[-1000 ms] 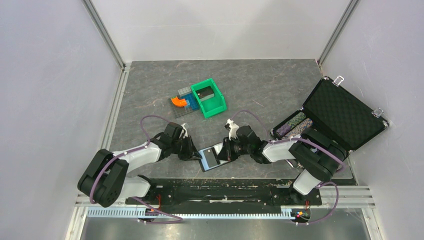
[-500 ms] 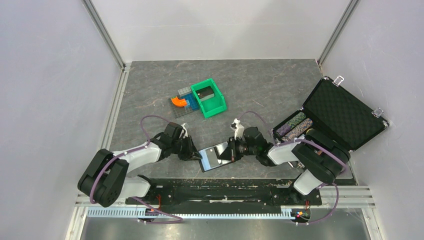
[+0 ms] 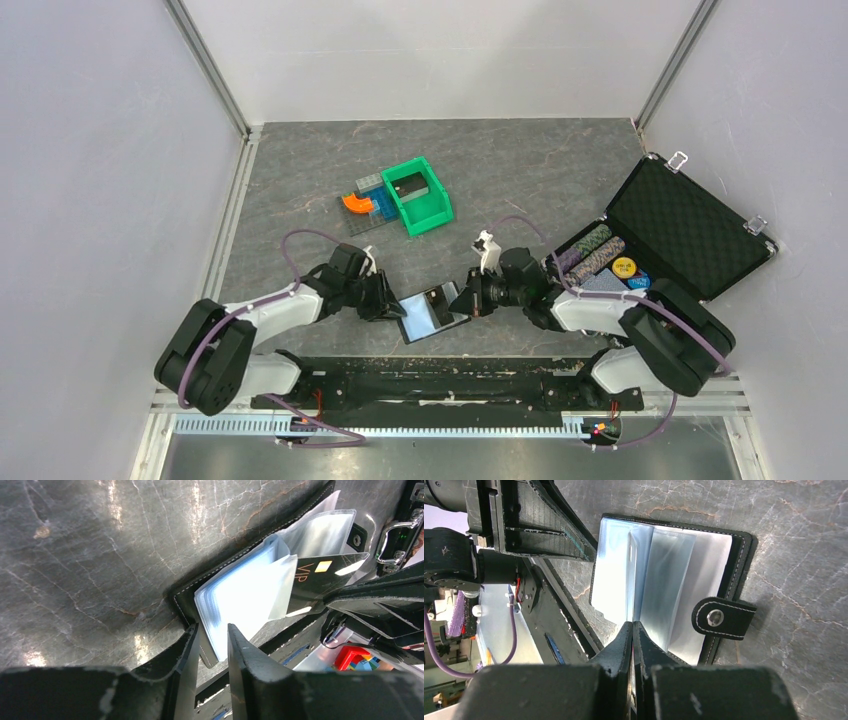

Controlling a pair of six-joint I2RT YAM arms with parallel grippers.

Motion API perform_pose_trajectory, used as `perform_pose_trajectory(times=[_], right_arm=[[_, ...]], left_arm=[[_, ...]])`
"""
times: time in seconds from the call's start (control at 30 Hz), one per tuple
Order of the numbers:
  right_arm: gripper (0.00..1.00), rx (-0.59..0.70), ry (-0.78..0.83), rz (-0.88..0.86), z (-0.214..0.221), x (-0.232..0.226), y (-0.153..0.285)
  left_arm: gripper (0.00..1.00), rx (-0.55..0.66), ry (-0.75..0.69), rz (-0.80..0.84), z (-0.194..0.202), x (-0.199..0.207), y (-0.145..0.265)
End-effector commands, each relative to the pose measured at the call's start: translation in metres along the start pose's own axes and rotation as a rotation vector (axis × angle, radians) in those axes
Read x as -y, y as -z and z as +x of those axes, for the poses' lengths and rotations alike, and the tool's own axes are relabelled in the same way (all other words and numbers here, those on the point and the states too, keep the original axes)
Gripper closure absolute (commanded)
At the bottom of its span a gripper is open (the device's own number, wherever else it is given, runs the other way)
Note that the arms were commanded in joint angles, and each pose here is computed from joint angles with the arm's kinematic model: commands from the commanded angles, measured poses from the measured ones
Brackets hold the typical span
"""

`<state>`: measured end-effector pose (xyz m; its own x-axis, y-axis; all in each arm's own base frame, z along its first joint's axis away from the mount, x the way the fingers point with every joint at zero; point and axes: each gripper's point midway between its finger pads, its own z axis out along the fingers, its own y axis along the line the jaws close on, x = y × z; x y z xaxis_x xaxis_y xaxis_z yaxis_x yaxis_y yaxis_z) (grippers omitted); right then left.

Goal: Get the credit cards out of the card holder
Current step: Remove the credit card from the card holder, then place the credit card in the storage box.

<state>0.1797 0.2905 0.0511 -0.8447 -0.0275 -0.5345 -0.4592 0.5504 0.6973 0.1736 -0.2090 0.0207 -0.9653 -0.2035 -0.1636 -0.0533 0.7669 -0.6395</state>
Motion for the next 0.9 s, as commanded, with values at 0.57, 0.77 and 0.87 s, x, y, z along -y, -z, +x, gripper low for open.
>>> perform_pose_trajectory(times=[0.57,0.77,0.87], right_arm=[[1.0,0.055,0.199,-0.08,-0.038,-0.029,0.041],[1.0,-0.017,0.268,-0.239,-0.026,-0.057,0.052],[1.0,-0.031,0.281,-0.314,-0.021,-0.07,0.059]], left_arm=[[0.51,0.336,-0.348,0.345,-0.042,0.102,0.089],[0.49,0.219,-0.447,0.458,-0.026,0.133,0.107],[0.49,0.159,-0.473,0.504,-0.018,0.144,0.109]])
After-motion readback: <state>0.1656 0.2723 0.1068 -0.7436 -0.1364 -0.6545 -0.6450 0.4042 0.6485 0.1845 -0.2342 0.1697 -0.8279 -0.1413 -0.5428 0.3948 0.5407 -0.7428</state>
